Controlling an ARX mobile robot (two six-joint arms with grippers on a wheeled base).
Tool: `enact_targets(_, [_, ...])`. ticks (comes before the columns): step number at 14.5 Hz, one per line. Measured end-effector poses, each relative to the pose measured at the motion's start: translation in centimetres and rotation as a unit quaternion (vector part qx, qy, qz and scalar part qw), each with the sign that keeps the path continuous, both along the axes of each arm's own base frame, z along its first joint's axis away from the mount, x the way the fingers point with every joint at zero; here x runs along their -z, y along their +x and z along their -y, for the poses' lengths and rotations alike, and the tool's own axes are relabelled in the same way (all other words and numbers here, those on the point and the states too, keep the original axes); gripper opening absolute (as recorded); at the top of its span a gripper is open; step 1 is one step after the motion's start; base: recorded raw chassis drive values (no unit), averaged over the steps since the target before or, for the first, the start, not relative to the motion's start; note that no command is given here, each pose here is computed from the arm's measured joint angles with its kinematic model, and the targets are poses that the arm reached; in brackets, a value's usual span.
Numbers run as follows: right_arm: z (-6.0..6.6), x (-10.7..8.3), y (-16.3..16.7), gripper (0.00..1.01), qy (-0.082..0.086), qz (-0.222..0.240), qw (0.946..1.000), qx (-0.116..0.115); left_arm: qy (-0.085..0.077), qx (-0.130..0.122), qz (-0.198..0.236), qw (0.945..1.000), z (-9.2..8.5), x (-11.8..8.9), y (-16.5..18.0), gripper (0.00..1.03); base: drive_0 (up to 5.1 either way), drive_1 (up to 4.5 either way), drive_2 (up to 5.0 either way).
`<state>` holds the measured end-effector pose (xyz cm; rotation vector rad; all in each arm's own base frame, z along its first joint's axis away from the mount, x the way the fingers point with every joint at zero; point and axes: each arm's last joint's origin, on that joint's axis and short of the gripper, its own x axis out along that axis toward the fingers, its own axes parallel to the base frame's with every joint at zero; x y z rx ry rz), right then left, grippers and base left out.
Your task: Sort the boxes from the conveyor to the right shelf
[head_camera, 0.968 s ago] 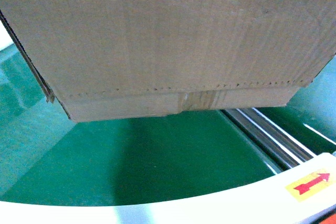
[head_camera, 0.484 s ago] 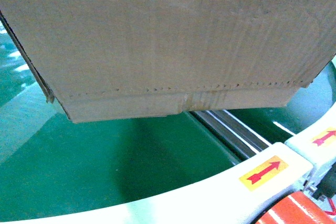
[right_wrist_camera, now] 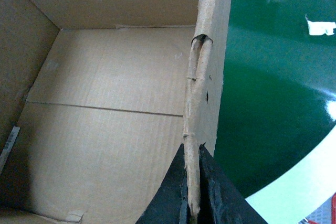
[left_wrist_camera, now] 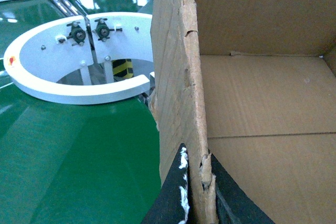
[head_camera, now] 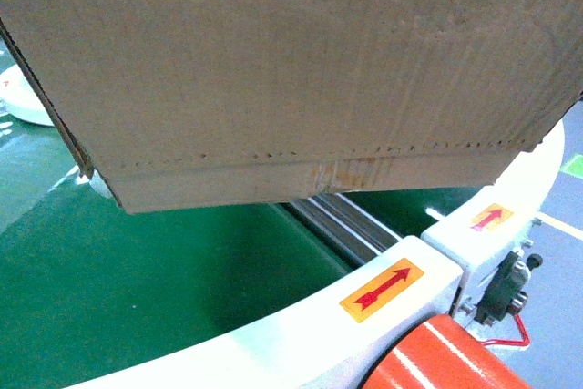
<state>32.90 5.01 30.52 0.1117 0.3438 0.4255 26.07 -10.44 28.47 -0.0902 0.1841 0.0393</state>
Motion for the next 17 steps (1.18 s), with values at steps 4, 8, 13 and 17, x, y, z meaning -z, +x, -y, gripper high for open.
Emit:
enact_targets(4, [0.00,0.00,0.00,0.02,0.000,0.000,1.0000,0.000,0.000,0.000,0.000,1.0000,0.00,0.00,0.00,0.03,-1.4,-1.36,-1.4])
enact_targets(8, [0.00,0.00,0.00,0.02,0.000,0.000,1.0000,0.000,0.000,0.000,0.000,1.0000,0.00,0.00,0.00,0.03,-1.5,-1.46,-1.5])
enact_targets(13, [0.00,0.00,0.00,0.02,0.000,0.000,1.0000,0.000,0.000,0.000,0.000,1.0000,0.00,0.00,0.00,0.03,-1.3,-1.30,-1.3])
enact_targets(17, [-0.03,0.25,0.11,0.02,0.000,-0.005,1.0000,0.000,0.002,0.001,-0.005,1.0000,0.03,0.18,0.08,0.03,-1.3,-4.57,1.9])
